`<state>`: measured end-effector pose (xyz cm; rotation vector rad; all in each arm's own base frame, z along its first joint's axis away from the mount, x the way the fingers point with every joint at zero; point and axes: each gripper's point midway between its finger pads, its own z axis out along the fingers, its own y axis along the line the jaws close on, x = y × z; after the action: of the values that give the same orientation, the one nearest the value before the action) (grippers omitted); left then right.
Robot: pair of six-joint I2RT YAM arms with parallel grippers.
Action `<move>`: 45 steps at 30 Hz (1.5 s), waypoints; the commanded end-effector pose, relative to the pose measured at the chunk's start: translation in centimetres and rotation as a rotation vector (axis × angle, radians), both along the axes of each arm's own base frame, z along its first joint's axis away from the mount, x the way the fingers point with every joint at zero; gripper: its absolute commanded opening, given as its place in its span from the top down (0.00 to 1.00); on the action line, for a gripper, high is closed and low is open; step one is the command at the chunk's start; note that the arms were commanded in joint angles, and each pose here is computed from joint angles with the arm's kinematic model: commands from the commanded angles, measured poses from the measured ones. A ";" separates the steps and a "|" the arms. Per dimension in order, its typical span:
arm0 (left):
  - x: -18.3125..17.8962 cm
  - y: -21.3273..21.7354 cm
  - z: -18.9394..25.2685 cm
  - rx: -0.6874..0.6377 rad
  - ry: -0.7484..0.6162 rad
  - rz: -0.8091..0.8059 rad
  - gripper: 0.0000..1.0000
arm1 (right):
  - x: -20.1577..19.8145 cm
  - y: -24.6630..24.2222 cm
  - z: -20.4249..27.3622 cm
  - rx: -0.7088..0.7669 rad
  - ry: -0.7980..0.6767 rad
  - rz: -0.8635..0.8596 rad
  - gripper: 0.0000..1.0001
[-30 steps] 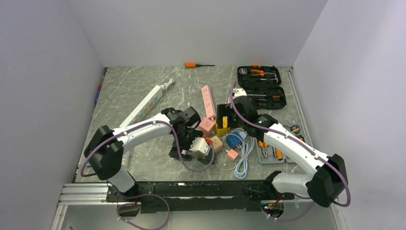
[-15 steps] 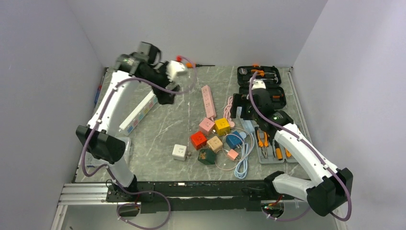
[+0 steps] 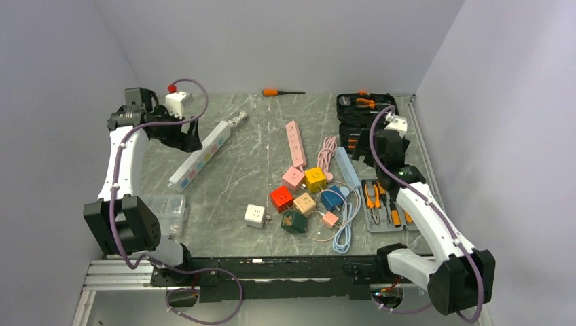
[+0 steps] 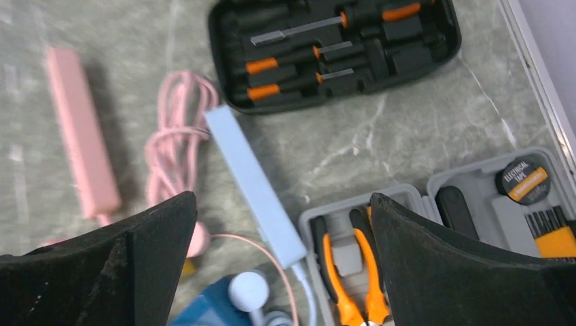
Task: Pull the plug off the socket
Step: Reset both arms
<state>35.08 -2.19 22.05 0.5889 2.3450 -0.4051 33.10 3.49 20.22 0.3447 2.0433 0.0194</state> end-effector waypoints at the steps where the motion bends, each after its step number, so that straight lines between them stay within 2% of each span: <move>1: 2.5 1.7 0.3 -0.070 -0.121 0.116 0.01 | 1.8 -1.8 -2.1 -0.152 -0.035 -0.018 0.00; 6: 4.0 3.5 -3.4 -0.040 -0.163 0.237 0.01 | 3.6 -6.1 -3.0 -0.298 -0.045 -0.216 0.01; 11: 4.6 4.0 -6.7 -0.040 -0.234 0.284 0.01 | 5.1 -9.3 -4.1 -0.339 -0.072 -0.325 0.00; 15: 4.7 4.1 -7.8 -0.035 -0.327 0.292 0.01 | 5.6 -9.5 -7.6 -0.266 -0.041 -0.277 0.00; 19: 4.7 4.0 -8.6 -0.038 -0.367 0.286 0.01 | 5.0 -9.0 -8.8 -0.218 -0.151 -0.238 0.00; 23: 4.2 3.6 -9.3 -0.053 -0.451 0.278 0.01 | 4.6 -8.7 -10.3 -0.206 -0.188 -0.216 0.00; 28: 3.3 3.5 -10.2 -0.043 -0.530 0.282 0.00 | 4.7 -9.0 -9.9 -0.227 -0.221 -0.222 0.00; 33: 2.0 2.7 -8.6 -0.118 -0.723 0.307 0.01 | 3.2 -9.7 -8.7 -0.223 -0.325 -0.277 0.00; 36: 2.0 3.0 -9.1 -0.123 -0.731 0.332 0.01 | 2.5 -10.3 -8.9 -0.213 -0.372 -0.319 0.00; 40: 1.4 2.8 -9.1 -0.114 -0.765 0.327 0.01 | 2.8 -9.8 -9.5 -0.219 -0.349 -0.286 0.00; 45: 0.5 2.7 -9.2 -0.085 -0.819 0.346 0.01 | 2.3 -7.8 -10.3 -0.255 -0.384 -0.148 0.00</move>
<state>35.69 0.68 10.57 0.2208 1.7012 -0.1260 35.31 -5.81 8.62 0.4020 1.7103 -0.3082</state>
